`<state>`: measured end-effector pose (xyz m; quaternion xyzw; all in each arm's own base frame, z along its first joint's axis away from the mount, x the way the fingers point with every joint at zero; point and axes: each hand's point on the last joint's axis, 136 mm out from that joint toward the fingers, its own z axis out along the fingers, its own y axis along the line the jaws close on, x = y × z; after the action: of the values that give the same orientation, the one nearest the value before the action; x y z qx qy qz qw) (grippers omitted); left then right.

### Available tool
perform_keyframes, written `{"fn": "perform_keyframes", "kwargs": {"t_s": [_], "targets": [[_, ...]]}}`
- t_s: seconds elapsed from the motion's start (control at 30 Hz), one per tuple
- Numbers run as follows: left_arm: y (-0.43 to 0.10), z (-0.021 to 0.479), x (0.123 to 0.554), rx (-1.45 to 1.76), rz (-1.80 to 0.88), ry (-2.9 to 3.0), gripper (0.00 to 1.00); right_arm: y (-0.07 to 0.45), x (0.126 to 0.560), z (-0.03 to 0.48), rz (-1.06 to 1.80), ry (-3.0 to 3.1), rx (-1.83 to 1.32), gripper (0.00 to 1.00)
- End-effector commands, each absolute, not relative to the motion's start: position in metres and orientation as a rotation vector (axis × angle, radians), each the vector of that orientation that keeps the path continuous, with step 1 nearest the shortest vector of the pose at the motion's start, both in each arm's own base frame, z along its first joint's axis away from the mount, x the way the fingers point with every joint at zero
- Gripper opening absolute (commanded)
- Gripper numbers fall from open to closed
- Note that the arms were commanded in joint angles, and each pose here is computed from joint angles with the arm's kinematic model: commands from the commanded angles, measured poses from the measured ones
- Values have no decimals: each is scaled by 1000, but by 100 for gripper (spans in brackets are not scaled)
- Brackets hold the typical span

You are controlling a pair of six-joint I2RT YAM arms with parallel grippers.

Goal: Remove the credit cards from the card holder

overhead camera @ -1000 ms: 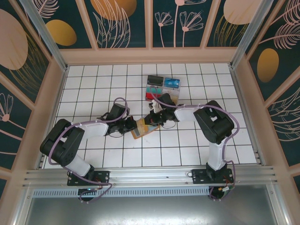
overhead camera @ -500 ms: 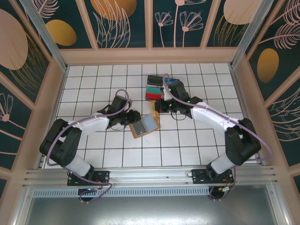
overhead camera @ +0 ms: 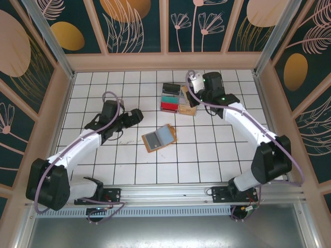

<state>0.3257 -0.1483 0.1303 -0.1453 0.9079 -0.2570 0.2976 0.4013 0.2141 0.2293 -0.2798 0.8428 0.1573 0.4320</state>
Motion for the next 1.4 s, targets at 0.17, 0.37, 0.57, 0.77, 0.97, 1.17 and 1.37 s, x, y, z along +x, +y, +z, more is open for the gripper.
{"fn": "perform_keyframes", "kwargs": {"t_s": [0.17, 0.37, 0.57, 0.77, 0.97, 1.17, 1.37], "targets": [[-120, 95, 298, -472, -564, 2477, 99, 206, 415, 192, 219, 2019, -1241, 0], [-121, 88, 294, -480, -580, 2482, 99, 209, 410, 163, 206, 1951, -1520, 0], [-126, 87, 294, -457, -618, 2487, 99, 203, 412, 129, 199, 2097, -1630, 0], [-133, 83, 294, -442, -655, 2505, 99, 209, 415, 118, 190, 2109, -1667, 0], [-138, 77, 293, -440, -686, 2524, 99, 205, 417, 102, 130, 2116, -1723, 0], [-140, 78, 295, -426, -695, 2530, 99, 207, 426, 87, 64, 2095, -1776, 0], [-140, 73, 291, -436, -705, 2536, 99, 209, 436, 90, 11, 2055, -1779, 0]]}}
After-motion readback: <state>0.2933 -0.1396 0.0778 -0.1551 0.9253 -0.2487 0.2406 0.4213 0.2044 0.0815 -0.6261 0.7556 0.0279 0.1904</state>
